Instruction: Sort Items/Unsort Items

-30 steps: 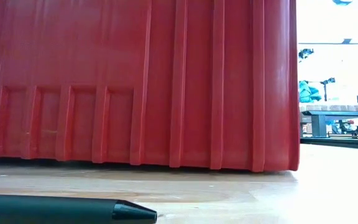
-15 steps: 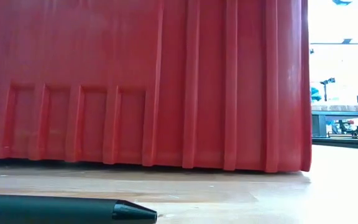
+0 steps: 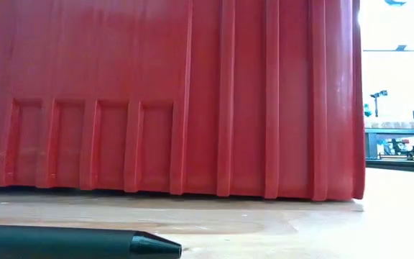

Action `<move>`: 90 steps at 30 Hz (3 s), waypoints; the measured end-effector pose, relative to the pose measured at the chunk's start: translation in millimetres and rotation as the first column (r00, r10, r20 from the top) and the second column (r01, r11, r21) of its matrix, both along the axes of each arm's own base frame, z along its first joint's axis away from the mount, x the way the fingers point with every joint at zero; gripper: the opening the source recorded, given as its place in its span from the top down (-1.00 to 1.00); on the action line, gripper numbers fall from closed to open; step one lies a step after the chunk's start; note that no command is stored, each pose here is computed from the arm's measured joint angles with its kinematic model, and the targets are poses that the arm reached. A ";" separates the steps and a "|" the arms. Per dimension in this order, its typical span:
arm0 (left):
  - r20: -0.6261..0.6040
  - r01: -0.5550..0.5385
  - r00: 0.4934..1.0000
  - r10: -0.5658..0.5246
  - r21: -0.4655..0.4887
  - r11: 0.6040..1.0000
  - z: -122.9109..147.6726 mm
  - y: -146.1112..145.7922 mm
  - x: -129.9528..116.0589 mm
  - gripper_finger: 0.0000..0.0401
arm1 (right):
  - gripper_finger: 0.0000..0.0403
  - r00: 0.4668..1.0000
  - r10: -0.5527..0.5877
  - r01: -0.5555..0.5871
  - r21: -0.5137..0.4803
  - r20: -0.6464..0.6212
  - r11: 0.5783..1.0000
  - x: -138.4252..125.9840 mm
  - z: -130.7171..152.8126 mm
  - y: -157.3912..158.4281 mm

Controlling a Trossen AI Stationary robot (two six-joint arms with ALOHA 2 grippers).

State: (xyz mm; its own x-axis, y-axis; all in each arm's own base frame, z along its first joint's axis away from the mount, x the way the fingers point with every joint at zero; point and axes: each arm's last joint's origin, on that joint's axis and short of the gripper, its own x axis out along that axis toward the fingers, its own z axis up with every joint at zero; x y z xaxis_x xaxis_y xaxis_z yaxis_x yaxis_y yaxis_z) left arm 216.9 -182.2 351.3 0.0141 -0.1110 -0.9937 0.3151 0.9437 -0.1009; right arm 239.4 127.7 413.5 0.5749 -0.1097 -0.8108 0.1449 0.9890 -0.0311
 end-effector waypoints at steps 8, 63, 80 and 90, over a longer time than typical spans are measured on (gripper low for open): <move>-0.026 0.081 0.996 -0.082 -0.033 0.996 -13.3 -6.0 16.8 1.00 | 1.00 0.999 -0.027 0.027 -0.023 -0.022 0.999 -11.1 -1.3 6.2; -0.071 -0.453 0.885 0.459 0.084 0.887 -35.6 45.8 -14.3 1.00 | 1.00 0.906 0.293 -0.302 -0.018 0.305 0.953 170.8 -70.9 -9.1; 0.135 -0.405 0.909 0.394 0.062 0.912 -34.3 65.0 11.7 1.00 | 1.00 0.926 0.344 -0.352 0.028 0.155 0.935 161.5 -86.7 -5.9; 0.204 -0.451 0.875 0.439 0.014 0.892 -33.5 65.1 21.1 1.00 | 1.00 0.955 0.296 -0.296 -0.062 -0.009 0.953 158.0 -112.7 4.6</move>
